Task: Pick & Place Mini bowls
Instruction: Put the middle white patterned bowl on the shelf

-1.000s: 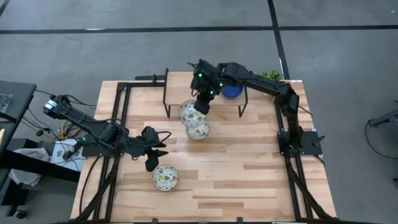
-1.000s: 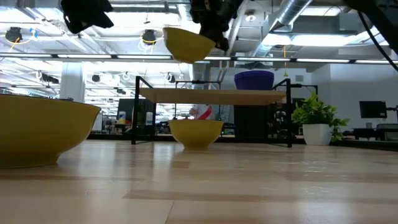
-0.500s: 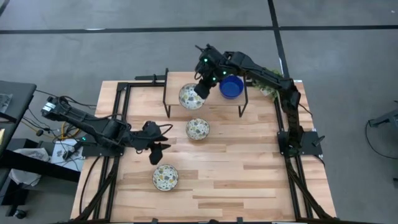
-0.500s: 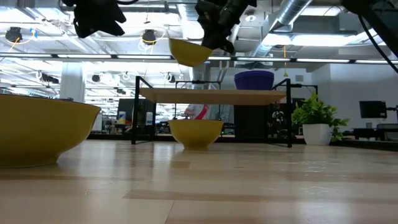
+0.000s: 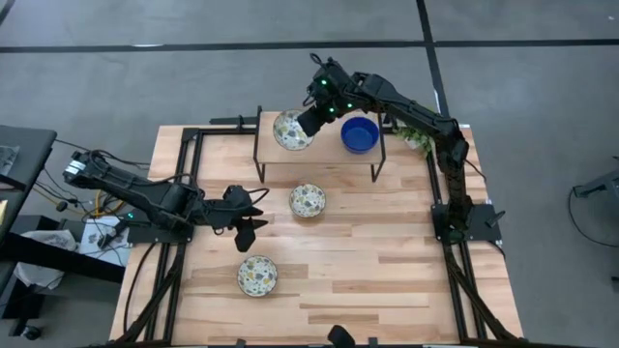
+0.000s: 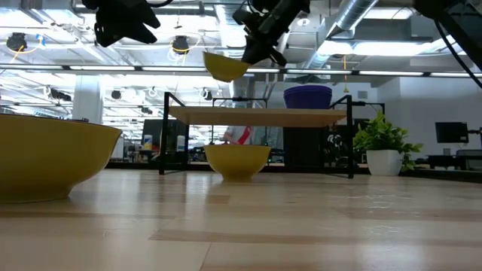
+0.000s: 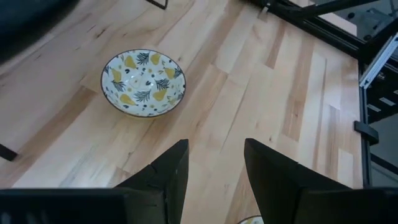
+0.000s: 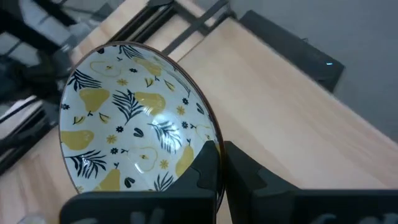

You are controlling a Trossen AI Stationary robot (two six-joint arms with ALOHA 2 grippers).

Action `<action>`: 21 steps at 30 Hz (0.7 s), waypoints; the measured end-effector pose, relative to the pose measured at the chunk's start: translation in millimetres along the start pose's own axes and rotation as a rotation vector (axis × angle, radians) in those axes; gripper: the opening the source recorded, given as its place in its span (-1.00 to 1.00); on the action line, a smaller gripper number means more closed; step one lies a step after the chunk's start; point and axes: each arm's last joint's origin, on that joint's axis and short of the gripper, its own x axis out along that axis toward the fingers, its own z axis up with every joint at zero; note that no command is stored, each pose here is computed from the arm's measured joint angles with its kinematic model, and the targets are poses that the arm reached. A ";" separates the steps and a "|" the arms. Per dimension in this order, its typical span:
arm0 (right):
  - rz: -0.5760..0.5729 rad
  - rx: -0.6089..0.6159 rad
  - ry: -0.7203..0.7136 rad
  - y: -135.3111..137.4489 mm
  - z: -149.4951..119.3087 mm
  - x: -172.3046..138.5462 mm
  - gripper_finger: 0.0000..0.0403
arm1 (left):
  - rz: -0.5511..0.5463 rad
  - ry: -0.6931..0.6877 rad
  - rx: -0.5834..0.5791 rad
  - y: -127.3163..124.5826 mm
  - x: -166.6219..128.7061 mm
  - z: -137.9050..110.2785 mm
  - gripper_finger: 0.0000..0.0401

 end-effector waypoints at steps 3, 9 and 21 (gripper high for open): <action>-0.020 0.003 0.001 -0.2 -0.3 5.7 -1.00 | -0.001 -0.001 -0.001 -0.1 0.0 0.1 -0.23; -0.026 0.006 0.079 1.2 -9.1 44.6 -1.00 | -0.004 -0.005 -0.003 -0.5 0.1 0.5 -0.23; -0.052 0.055 0.073 -12.7 -5.1 46.3 -1.00 | -0.014 -0.004 0.004 -1.5 -0.2 0.3 -0.23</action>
